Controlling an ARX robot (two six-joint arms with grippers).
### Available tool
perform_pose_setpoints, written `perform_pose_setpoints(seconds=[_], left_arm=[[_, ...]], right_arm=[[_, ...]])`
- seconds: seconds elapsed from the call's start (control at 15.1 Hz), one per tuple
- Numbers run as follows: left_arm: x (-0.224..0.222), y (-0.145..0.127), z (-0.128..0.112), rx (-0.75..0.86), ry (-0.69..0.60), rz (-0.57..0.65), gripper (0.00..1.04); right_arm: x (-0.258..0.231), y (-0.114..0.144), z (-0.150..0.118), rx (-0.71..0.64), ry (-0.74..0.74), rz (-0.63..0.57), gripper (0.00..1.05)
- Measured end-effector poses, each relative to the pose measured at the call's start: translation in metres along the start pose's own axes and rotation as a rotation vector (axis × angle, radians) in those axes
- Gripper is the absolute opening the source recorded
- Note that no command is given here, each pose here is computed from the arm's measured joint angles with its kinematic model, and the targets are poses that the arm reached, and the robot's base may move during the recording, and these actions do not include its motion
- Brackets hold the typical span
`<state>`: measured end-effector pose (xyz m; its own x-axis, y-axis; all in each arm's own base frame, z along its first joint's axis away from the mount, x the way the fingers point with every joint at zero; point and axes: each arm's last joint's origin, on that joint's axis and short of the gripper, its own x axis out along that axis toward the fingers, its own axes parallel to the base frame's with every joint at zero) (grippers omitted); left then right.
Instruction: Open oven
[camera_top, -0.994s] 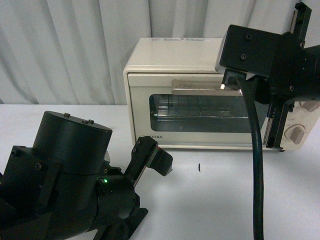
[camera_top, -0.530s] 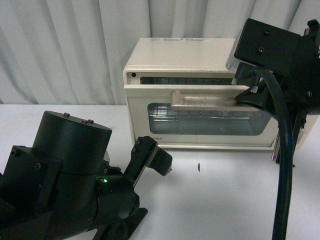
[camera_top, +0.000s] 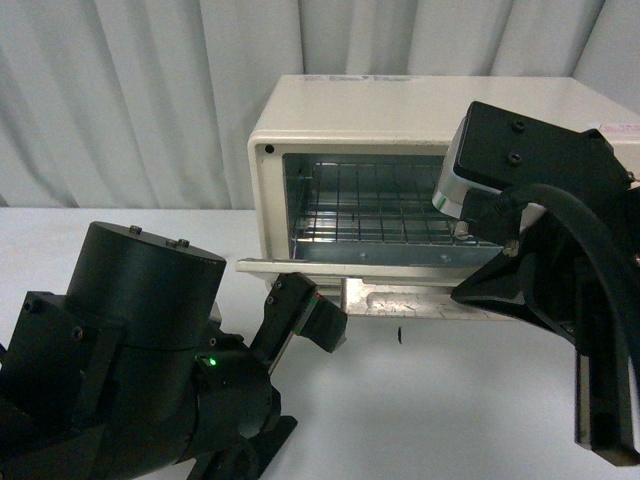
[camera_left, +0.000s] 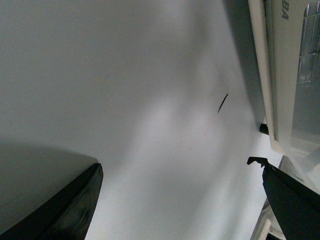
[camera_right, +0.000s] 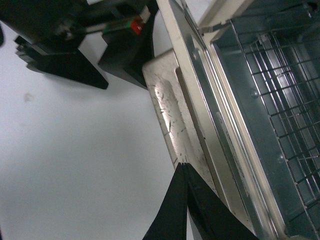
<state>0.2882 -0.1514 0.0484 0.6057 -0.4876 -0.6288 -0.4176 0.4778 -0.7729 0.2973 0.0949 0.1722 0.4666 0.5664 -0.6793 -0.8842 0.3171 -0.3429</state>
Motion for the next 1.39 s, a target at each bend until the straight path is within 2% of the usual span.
perform_pose_setpoints(seconds=[0.4,0.46,0.6,0.99,1.06,1.13,1.19,1.33,1.39], left_arm=[[0.0,0.0,0.0,0.0,0.0,0.0,0.98],[0.0,0.0,0.0,0.0,0.0,0.001,0.98],[0.0,0.0,0.0,0.0,0.0,0.001,0.98],[0.0,0.0,0.0,0.0,0.0,0.001,0.98],[0.0,0.0,0.0,0.0,0.0,0.001,0.98],[0.0,0.0,0.0,0.0,0.0,0.0,0.98],[0.0,0.0,0.0,0.0,0.002,-0.002,0.98],[0.0,0.0,0.0,-0.001,0.006,-0.001,0.98],[0.0,0.0,0.0,-0.001,0.003,0.001,0.98]], right_arm=[[-0.024,-0.012,0.019,-0.036,-0.033,-0.03,0.02],[-0.029,-0.02,0.021,-0.048,-0.035,-0.065,0.08],[-0.04,-0.032,0.028,-0.07,-0.049,-0.14,0.28],[-0.04,-0.032,0.028,-0.071,-0.048,-0.138,0.86],[-0.035,-0.032,0.03,-0.084,-0.067,-0.274,0.88],[-0.033,-0.027,0.025,0.018,-0.06,-0.517,0.79],[-0.036,-0.013,0.01,0.159,-0.075,-0.691,0.7],[-0.054,0.007,-0.017,0.487,-0.204,-0.954,0.52],[-0.07,0.012,-0.022,0.599,-0.343,-1.031,0.41]])
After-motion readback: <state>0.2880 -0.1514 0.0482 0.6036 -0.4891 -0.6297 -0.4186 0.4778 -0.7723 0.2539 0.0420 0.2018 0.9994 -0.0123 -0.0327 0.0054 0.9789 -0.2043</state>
